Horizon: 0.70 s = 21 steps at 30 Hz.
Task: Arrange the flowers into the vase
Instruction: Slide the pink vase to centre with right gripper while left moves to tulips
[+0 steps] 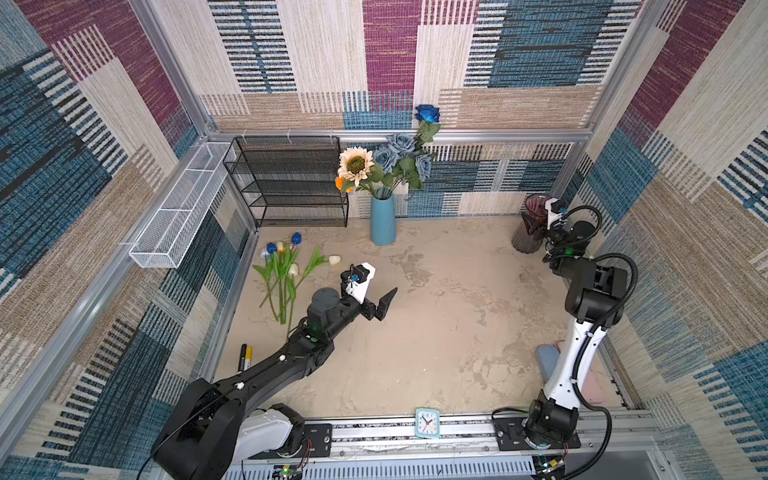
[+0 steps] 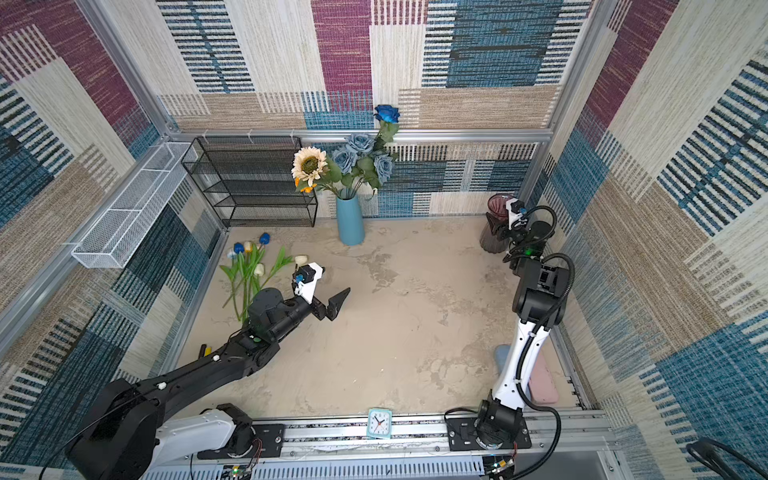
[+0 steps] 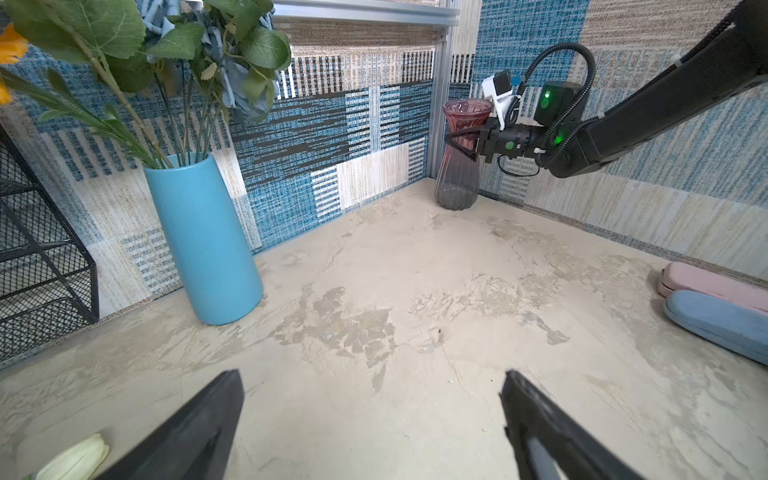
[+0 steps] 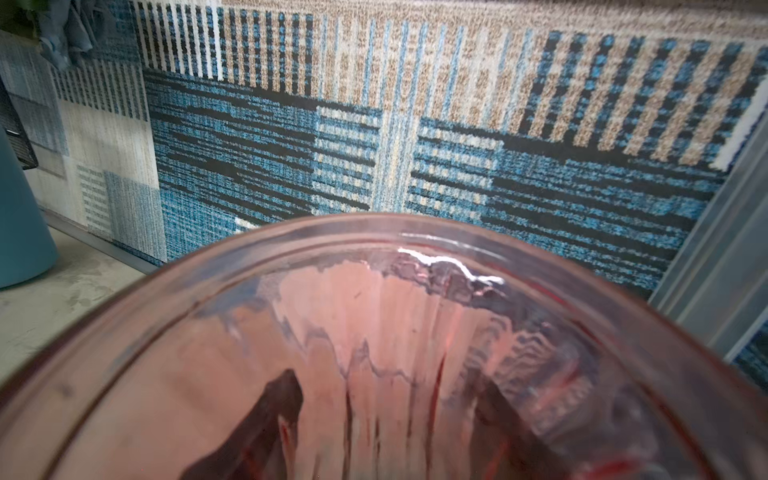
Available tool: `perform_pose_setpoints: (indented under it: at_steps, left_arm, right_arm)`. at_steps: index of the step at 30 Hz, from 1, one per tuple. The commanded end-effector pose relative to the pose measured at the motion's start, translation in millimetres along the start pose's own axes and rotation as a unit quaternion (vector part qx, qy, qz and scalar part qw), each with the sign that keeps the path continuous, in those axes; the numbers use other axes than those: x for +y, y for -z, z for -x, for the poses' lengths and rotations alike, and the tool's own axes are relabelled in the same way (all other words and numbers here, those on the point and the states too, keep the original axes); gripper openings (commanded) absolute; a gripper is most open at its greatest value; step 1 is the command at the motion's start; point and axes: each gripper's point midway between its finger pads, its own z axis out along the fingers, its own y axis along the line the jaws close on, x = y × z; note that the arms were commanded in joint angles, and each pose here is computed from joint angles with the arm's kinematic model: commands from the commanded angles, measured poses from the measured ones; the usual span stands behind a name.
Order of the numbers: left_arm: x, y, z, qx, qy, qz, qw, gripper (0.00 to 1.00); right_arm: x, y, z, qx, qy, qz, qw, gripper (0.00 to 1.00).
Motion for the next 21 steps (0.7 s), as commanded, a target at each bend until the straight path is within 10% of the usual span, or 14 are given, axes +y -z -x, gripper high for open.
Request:
perform_pose_setpoints:
  at_steps: [1, 10, 21]
  left_arm:
    - [12.7, 3.6, 2.5, -0.005, -0.016, 0.037, 0.999, 1.0]
    - [47.7, 15.9, 2.5, 0.017, -0.011, 0.122, 0.992, 1.0]
    - [160.3, 47.2, -34.4, 0.142, 0.127, 0.285, 0.939, 0.93]
  right_arm:
    - [8.0, 6.1, 26.5, -0.035, 0.027, 0.008, 0.999, 0.54]
    - [67.8, 26.5, 83.5, -0.073, 0.015, 0.063, 0.995, 0.3]
    - [337.0, 59.1, 184.8, -0.149, 0.002, 0.238, 0.96, 0.25]
